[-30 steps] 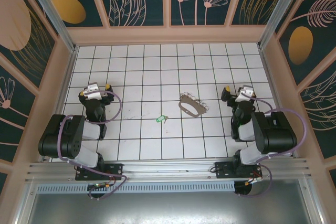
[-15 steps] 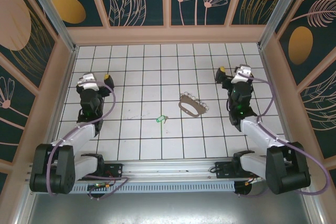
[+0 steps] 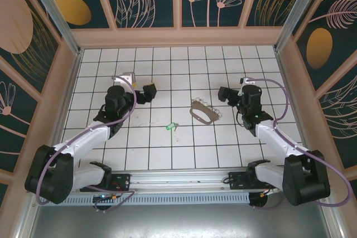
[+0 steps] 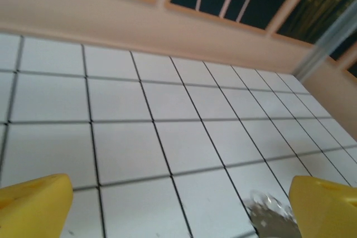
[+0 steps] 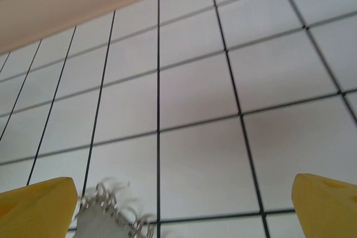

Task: Put the keys on the keyring

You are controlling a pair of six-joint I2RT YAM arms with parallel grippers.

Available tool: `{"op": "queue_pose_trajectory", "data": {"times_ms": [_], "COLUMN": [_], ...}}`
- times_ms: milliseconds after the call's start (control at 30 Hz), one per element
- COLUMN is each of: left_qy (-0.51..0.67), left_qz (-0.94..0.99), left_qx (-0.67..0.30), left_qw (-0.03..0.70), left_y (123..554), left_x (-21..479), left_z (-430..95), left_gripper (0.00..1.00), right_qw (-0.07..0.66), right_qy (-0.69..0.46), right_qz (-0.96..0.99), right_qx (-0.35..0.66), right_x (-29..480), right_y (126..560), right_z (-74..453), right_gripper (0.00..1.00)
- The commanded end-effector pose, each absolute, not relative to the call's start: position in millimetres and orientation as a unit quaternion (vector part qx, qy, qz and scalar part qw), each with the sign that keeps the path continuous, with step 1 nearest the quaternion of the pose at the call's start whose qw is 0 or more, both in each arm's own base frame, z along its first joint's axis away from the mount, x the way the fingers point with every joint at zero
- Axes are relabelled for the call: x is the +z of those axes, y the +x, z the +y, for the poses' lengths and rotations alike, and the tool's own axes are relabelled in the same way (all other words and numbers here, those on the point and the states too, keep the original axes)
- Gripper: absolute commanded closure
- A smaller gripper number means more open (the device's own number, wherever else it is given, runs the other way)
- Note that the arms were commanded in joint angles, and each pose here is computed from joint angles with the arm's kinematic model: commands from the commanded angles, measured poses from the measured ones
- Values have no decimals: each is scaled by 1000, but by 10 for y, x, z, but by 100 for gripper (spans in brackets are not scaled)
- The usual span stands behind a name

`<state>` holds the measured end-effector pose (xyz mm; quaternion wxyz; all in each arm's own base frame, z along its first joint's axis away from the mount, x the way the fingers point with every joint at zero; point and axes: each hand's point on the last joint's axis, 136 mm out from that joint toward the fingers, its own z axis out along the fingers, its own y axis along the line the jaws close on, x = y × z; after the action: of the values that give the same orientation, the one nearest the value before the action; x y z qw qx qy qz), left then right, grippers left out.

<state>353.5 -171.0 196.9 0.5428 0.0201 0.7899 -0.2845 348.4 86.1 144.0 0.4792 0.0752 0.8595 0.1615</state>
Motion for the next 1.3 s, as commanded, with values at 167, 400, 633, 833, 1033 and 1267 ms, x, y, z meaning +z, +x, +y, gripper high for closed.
{"op": "queue_pose_trajectory", "data": {"times_ms": [167, 400, 633, 833, 1033, 1267], "left_qy": [40, 68, 92, 111, 125, 123], "left_qz": [790, 788, 779, 777, 778, 778], "left_qx": [-355, -378, -400, -395, -389, -388], "left_qw": [498, 481, 473, 476, 477, 479], "left_y": [3135, 2955, 2860, 2845, 2837, 2836], "left_x": [1855, 1757, 1703, 1702, 1692, 1702], "left_z": [-2134, -2379, -2505, -2531, -2540, -2531], "left_gripper": [1, 1, 1, 5, 6, 8], "right_qw": [399, 367, 340, 314, 312, 315], "right_qy": [83, 85, 84, 77, 73, 57], "right_qz": [886, 898, 914, 928, 930, 933], "right_qx": [222, 229, 205, 185, 177, 164], "right_x": [1080, 887, 706, 576, 566, 586], "right_y": [3070, 2872, 2855, 2805, 2809, 2854], "right_z": [1097, 1194, 1191, 1217, 1216, 1224], "right_gripper": [2, 12, 31, 49, 59, 63]}}
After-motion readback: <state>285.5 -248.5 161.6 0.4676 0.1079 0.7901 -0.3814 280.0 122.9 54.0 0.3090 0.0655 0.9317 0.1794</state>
